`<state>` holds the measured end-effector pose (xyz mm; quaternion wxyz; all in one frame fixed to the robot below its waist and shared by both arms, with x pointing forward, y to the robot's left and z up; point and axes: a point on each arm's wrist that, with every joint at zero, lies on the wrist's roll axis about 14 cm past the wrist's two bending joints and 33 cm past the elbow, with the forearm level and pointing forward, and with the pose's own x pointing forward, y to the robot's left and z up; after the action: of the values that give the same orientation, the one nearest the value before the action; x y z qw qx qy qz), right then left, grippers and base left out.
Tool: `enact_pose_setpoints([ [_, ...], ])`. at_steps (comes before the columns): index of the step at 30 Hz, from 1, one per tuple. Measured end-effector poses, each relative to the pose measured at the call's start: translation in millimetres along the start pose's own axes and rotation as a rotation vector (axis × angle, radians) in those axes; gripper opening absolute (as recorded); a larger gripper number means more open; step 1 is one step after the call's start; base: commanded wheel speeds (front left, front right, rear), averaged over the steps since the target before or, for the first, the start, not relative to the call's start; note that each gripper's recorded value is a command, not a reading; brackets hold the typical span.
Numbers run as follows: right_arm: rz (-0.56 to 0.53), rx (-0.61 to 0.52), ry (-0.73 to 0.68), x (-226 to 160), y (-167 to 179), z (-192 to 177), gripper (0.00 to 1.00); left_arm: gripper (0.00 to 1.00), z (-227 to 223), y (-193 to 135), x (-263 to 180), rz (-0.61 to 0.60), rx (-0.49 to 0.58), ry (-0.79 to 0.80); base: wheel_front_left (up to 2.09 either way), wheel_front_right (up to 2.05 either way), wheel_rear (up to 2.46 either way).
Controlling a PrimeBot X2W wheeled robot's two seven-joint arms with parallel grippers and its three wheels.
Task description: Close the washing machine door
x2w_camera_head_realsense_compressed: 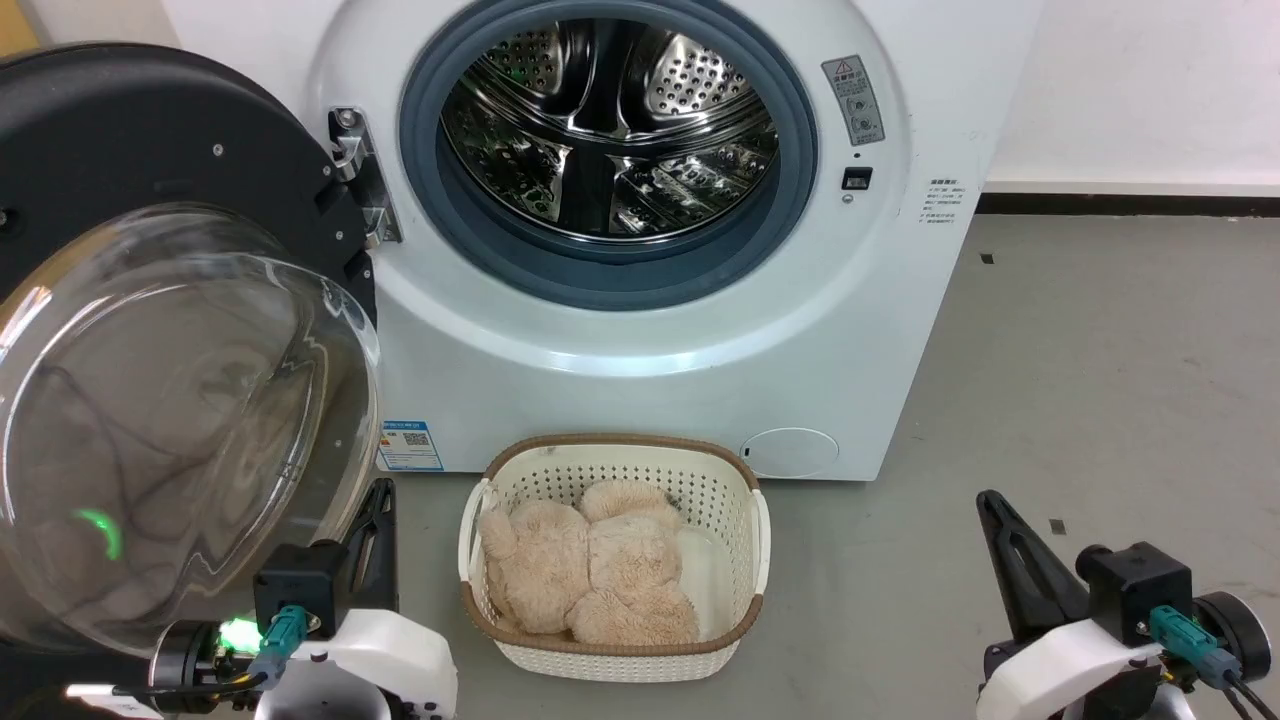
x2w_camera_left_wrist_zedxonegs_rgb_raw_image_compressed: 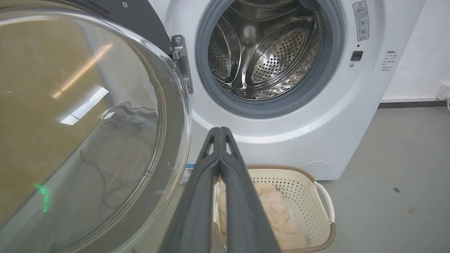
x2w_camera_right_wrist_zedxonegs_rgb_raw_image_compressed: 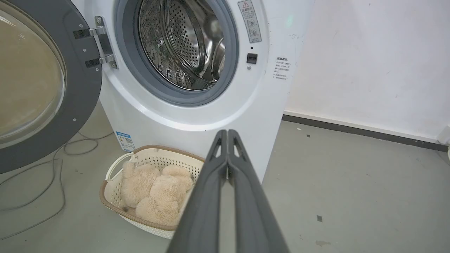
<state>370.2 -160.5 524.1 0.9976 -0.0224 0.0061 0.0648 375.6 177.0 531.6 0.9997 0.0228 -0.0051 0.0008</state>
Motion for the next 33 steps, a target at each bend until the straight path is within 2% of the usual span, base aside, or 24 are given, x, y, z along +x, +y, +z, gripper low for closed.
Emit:
enact_pose_setpoints([
  [1,0.000,0.000,0.000,0.0,0.0,0.0,1.00,1.00,0.0,0.1,0.0,0.000,0.000,0.000,0.00,0.00,0.00],
  [12,-0.007,0.013,-0.008,0.1,-2.3,0.5,1.00,1.00,0.5,-0.7,0.3,0.007,0.000,-0.008,0.00,0.00,0.00],
  [13,-0.008,0.013,-0.008,0.2,-2.8,0.5,1.00,0.84,0.4,-0.8,0.4,0.007,0.000,-0.008,0.00,0.00,0.00],
  [14,-0.009,0.015,-0.009,0.2,-3.3,0.5,1.00,0.40,0.4,-0.9,0.4,0.009,0.000,-0.009,0.00,0.00,0.00],
  [15,-0.011,0.020,-0.013,0.2,-3.8,0.9,1.00,0.05,0.7,-0.9,0.5,0.010,0.000,-0.011,0.00,0.00,0.00],
  [16,-0.013,0.022,-0.017,0.3,-4.5,1.3,1.00,0.00,1.0,-1.0,0.6,0.011,0.000,-0.014,0.00,0.00,0.00],
  [33,-0.020,0.064,-0.048,5.0,-7.6,3.8,1.00,0.00,28.5,5.0,4.3,0.044,0.009,-0.117,0.00,0.00,0.00],
])
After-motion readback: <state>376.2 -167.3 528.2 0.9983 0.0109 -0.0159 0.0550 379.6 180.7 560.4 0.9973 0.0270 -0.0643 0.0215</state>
